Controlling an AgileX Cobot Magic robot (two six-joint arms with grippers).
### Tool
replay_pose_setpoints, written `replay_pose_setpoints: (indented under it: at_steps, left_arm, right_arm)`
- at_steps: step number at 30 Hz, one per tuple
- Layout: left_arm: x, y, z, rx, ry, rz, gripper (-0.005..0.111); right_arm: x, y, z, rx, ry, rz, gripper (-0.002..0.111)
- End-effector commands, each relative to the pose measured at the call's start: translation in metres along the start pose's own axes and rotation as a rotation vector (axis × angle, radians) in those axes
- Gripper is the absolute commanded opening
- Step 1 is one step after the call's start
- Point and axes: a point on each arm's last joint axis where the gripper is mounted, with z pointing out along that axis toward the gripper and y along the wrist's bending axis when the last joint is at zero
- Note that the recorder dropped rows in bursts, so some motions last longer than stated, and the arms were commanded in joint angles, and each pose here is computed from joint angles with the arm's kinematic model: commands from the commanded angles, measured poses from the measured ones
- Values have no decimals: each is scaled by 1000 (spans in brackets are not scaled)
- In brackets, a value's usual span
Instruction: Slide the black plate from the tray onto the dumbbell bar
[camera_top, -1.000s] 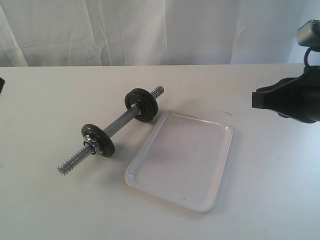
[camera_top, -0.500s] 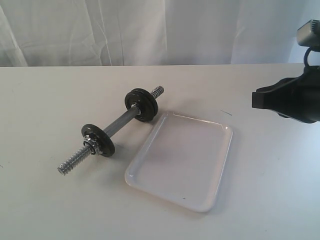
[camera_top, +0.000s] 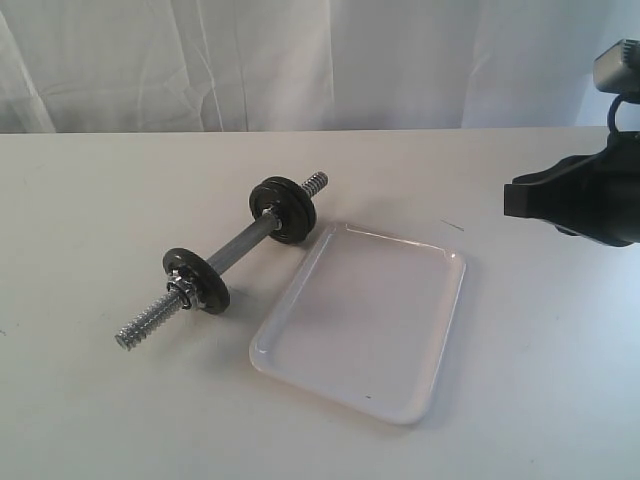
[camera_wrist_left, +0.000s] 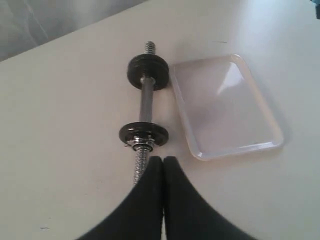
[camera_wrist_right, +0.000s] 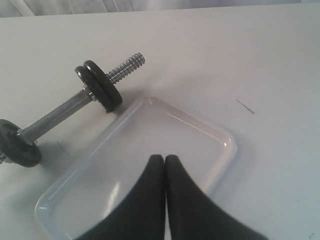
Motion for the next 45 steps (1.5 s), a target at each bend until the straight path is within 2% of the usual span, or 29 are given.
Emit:
replay_pose_setpoints:
  at_steps: [1, 5, 8, 11, 12, 16, 19, 20, 22, 24, 28, 33, 38, 42, 45]
  left_arm:
    - [6, 1, -22, -117, -64, -56, 0]
    - [12, -4, -41, -231, -127, -72, 0]
    - [18, -16, -59, -286, -194, -55, 0]
    - [28, -32, -79, -323, -272, -17, 0]
    - [36, -46, -93, -342, -334, 16, 0]
    - [62, -78, -124, -384, -482, 93, 0]
    - [72, -91, -136, -407, -588, 125, 0]
    - [74, -94, -142, -431, -690, 135, 0]
    - [69, -86, -139, -459, -805, 110, 0]
    - [67, -82, -134, -441, -854, 71, 0]
    - [73, -67, -107, -397, -827, -9, 0]
    - [82, -58, -83, -327, -789, -101, 0]
    - [89, -44, -59, -232, -863, -292, 0]
    - [106, -23, -33, -284, -890, -415, 0]
    - [124, -12, -12, -324, -844, -461, 0]
  right_arm:
    - [1, -1, -1, 6, -3, -12, 0]
    - [1, -1, -1, 6, -3, -12, 0]
    - [1, -1, -1, 6, -3, -12, 0]
    - [1, -1, -1, 6, -3, -12, 0]
    - [1, -1, -1, 6, -3, -12, 0]
    - [1, -1, -1, 6, -3, -12, 0]
    - [1, -1, -1, 6, -3, -12, 0]
    - [1, -1, -1, 6, -3, -12, 0]
    - [1, -1, -1, 6, -3, -12, 0]
    - [1, -1, -1, 6, -3, -12, 0]
    - [1, -1, -1, 6, -3, -12, 0]
    - [1, -1, -1, 8, -4, -12, 0]
    - [1, -1, -1, 8, -4, -12, 0]
    - [1, -1, -1, 8, -4, -12, 0]
    - [1, -1, -1, 8, -4, -12, 0]
